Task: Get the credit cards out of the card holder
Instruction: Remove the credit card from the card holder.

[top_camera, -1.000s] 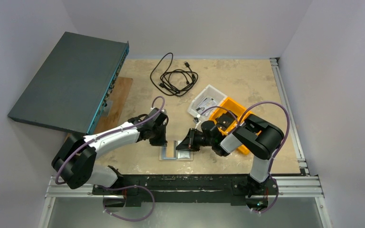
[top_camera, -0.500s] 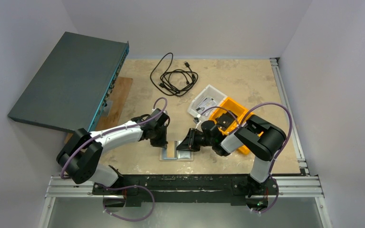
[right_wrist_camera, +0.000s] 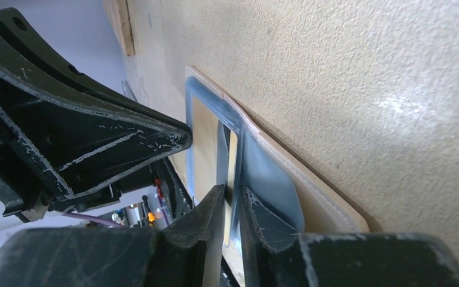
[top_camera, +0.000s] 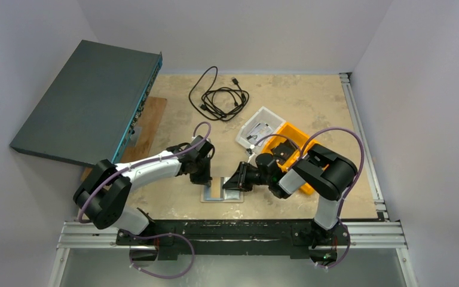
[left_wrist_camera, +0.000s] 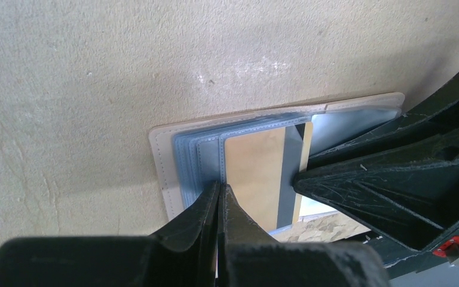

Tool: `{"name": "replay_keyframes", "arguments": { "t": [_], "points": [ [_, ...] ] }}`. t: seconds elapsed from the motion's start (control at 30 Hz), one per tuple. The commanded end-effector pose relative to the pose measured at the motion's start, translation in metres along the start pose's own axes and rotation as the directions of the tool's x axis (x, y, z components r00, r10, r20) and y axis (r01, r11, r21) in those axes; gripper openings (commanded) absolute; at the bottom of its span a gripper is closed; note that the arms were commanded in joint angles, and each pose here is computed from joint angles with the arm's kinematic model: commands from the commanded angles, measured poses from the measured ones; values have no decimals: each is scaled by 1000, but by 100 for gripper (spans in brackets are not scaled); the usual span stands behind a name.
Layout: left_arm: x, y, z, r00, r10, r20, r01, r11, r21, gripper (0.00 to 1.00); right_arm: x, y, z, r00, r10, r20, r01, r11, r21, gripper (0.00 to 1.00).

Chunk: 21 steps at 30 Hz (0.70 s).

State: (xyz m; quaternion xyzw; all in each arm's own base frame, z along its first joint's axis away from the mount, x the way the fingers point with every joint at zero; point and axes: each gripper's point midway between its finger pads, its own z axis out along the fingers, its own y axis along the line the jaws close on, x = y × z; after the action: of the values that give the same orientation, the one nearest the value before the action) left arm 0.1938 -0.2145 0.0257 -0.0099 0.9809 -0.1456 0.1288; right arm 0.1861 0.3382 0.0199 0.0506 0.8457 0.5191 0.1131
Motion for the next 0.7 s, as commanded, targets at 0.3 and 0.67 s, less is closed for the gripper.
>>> {"name": "replay_keyframes", "arguments": {
  "t": [0.3,0.67],
  "points": [
    [17,25,15,998,-30,-62,22,992,-121,0,-1,17,-4,999,40,-4,-41,991,-127,15],
    [22,29,18,996,-39,-82,28,990,-140,0,-3,24,-9,999,45,14,-42,987,-153,13]
  ]
}}
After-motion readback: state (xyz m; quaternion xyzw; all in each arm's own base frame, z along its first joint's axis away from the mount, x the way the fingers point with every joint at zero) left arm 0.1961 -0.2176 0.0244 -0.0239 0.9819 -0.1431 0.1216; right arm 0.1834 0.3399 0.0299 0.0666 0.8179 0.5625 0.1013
